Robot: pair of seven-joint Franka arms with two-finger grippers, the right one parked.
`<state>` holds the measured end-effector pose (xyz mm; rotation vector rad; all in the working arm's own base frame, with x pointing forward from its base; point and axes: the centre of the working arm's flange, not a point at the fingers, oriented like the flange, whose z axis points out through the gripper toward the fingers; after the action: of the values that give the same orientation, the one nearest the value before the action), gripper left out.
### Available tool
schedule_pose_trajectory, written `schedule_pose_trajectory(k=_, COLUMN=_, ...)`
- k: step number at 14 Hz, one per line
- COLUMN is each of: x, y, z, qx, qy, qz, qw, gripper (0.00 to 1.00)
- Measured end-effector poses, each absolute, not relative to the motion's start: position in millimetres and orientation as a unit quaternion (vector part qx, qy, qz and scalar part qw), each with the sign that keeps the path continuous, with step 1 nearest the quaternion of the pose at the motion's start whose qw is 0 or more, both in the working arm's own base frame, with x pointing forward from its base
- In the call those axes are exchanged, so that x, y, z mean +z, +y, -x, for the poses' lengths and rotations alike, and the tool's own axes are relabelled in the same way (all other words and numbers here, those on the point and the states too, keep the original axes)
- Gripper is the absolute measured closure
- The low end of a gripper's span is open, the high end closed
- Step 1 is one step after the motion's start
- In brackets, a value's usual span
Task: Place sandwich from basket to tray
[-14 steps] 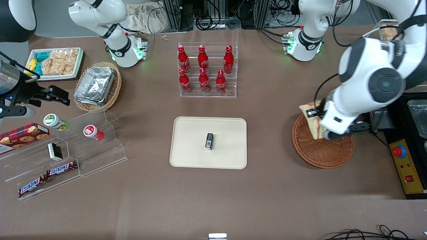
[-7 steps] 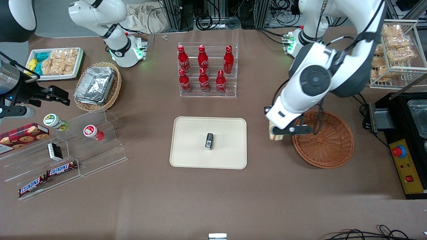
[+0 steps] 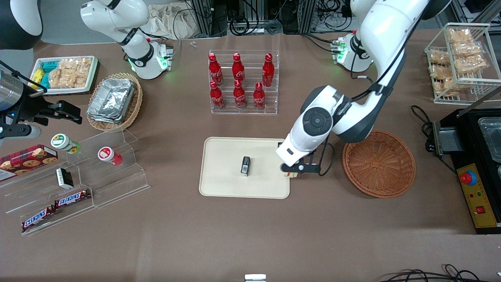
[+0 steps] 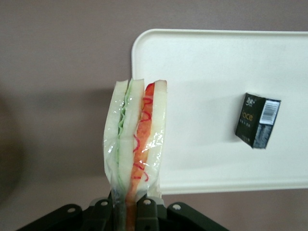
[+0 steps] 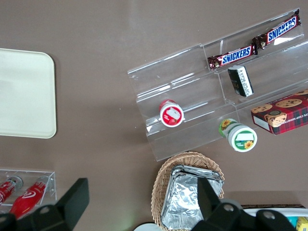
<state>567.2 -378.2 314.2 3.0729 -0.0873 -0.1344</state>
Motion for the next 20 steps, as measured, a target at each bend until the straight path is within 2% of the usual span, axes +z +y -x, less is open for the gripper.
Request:
schedule_pose_trajectory(k=7, x=232.0, y=-398.6, z=-567.3, qx=-0.034, qy=-0.037, qz=-0.998, qw=0.046, gripper=0.85)
schedule_pose_trajectory(k=8, x=233.9, y=-398.6, z=-569.6, qx=-0.032, qy=-0.026, qz=-0.998, qw=0.047, gripper=0.78)
schedule_pose_trajectory(k=11, x=244.0, y=-391.7, z=-580.3, qx=-0.033, qy=0.003, qz=-0.999, qw=0.043, gripper=0.48)
schedule_pose_trajectory(k=13, x=260.3, y=-376.5, z=-592.3, qx=-0.053, qy=0.021, qz=-0.998, qw=0.024, gripper=0.29)
schedule_pose_trajectory(k=16, x=315.3, y=-347.0, z=-608.9, qx=-0.083, qy=0.043, qz=-0.996, qw=-0.005, gripper=0.01)
schedule_pose_trajectory(k=20, x=377.3, y=-297.5, z=-617.4, qx=-0.107, qy=0.030, qz=-0.994, qw=-0.003, gripper=0.00)
